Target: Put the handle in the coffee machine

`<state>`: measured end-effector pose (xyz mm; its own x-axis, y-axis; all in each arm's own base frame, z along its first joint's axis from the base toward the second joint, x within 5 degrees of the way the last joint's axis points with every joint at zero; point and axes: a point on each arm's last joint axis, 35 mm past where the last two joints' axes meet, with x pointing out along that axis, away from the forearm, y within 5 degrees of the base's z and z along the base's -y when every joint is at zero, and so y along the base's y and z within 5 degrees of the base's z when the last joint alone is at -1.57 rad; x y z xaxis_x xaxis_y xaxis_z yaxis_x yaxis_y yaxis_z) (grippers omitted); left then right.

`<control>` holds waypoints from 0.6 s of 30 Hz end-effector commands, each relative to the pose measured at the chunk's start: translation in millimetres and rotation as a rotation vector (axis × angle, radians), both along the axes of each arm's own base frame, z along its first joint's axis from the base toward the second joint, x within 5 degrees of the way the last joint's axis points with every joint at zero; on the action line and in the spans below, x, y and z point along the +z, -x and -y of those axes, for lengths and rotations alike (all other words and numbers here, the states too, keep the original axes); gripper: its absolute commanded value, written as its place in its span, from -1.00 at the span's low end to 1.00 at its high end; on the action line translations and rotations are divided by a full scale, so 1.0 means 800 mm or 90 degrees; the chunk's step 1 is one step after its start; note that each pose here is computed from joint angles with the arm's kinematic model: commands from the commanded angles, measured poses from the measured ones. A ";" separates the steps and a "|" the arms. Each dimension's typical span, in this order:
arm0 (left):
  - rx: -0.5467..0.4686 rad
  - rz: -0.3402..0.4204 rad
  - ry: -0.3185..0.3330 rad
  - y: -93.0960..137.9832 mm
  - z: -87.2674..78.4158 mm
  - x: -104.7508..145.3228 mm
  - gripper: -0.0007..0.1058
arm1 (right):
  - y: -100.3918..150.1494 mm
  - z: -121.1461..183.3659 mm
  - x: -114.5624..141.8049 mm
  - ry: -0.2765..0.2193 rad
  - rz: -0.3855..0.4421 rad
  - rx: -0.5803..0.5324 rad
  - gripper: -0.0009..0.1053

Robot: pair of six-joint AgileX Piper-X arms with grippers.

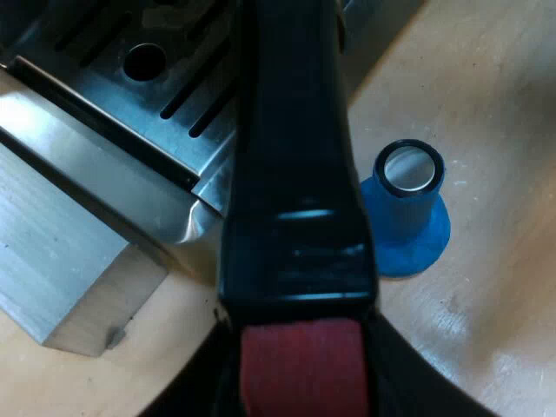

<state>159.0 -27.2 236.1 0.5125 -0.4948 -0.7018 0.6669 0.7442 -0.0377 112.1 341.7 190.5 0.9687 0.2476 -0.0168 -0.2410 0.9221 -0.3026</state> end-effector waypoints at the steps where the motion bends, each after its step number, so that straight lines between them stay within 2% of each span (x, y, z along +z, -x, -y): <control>1: -0.004 0.034 0.017 -0.004 0.001 0.012 -0.98 | 0.000 -0.001 0.004 -0.006 0.003 -0.004 0.41; 18: -0.013 0.040 0.029 -0.005 0.002 0.013 -0.98 | 0.000 -0.001 0.004 -0.006 0.003 -0.004 0.41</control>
